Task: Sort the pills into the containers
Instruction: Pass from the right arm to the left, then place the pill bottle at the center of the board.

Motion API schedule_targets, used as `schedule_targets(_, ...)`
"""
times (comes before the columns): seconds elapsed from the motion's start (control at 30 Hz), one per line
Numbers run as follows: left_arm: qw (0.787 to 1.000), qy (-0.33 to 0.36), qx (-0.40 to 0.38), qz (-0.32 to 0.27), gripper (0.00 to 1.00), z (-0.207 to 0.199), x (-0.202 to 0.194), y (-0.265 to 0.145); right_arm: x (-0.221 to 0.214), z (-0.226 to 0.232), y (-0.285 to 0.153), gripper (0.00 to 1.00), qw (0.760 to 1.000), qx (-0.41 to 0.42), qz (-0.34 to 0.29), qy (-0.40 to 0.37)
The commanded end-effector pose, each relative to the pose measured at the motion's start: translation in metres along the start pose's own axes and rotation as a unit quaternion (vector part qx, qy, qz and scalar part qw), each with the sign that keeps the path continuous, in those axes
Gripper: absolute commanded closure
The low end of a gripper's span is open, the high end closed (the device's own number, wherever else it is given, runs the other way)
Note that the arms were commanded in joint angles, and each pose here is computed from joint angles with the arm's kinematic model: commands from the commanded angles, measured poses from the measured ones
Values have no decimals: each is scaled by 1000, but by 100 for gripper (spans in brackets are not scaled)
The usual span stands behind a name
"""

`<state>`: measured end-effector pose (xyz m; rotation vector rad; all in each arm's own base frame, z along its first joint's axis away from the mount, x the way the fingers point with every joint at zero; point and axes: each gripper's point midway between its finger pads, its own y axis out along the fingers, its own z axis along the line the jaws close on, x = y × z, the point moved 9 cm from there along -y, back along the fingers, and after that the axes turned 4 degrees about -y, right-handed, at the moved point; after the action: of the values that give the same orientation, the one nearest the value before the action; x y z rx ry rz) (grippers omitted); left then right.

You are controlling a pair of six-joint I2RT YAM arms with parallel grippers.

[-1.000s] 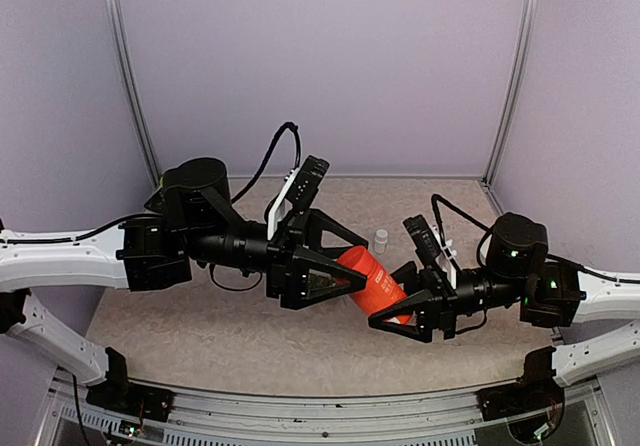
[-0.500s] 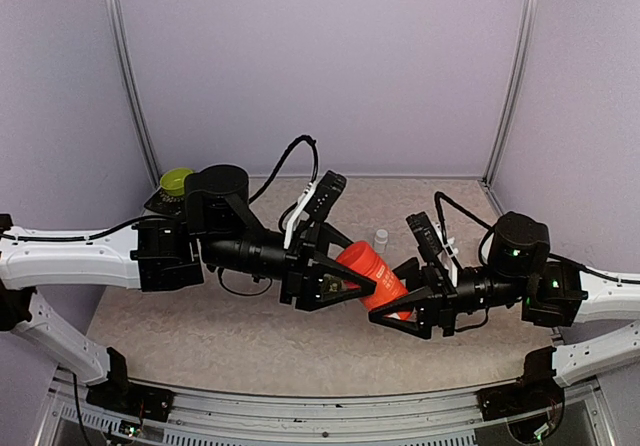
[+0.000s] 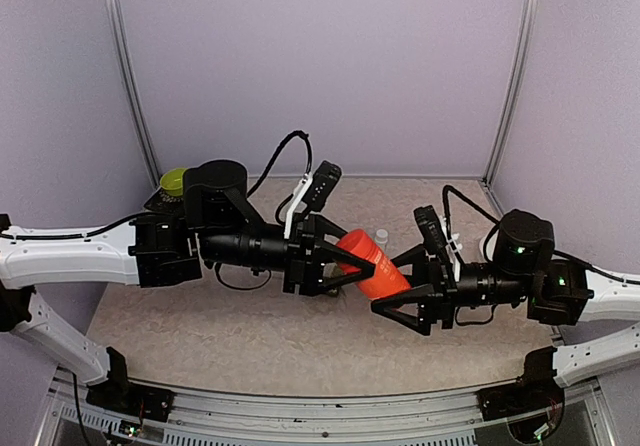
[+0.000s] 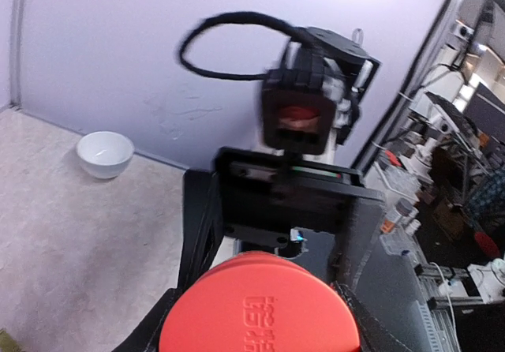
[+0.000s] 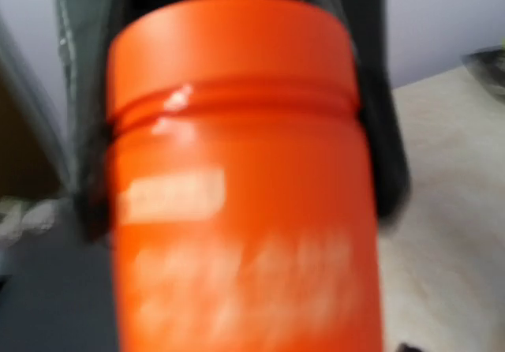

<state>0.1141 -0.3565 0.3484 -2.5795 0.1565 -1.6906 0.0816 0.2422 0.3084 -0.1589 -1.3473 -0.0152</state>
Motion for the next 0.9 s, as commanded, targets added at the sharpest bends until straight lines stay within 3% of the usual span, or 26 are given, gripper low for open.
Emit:
schedule_targets(0.0, 990, -37, 123, -56, 57, 23, 26, -28, -2, -22, -14, 6, 990, -137, 13, -26)
schedule_targets(0.03, 986, -48, 150, -59, 57, 30, 26, -32, -5, -26, -16, 0, 987, -159, 20, -27)
schedule_targets(0.37, 909, -116, 399, -9, 57, 116, -2, -72, -19, -46, -26, 0, 959, -276, 58, -17)
schedule_targets(0.87, 784, -166, 596, 46, 60, 239, -63, -135, -31, -53, -26, 0, 949, -304, 83, 4)
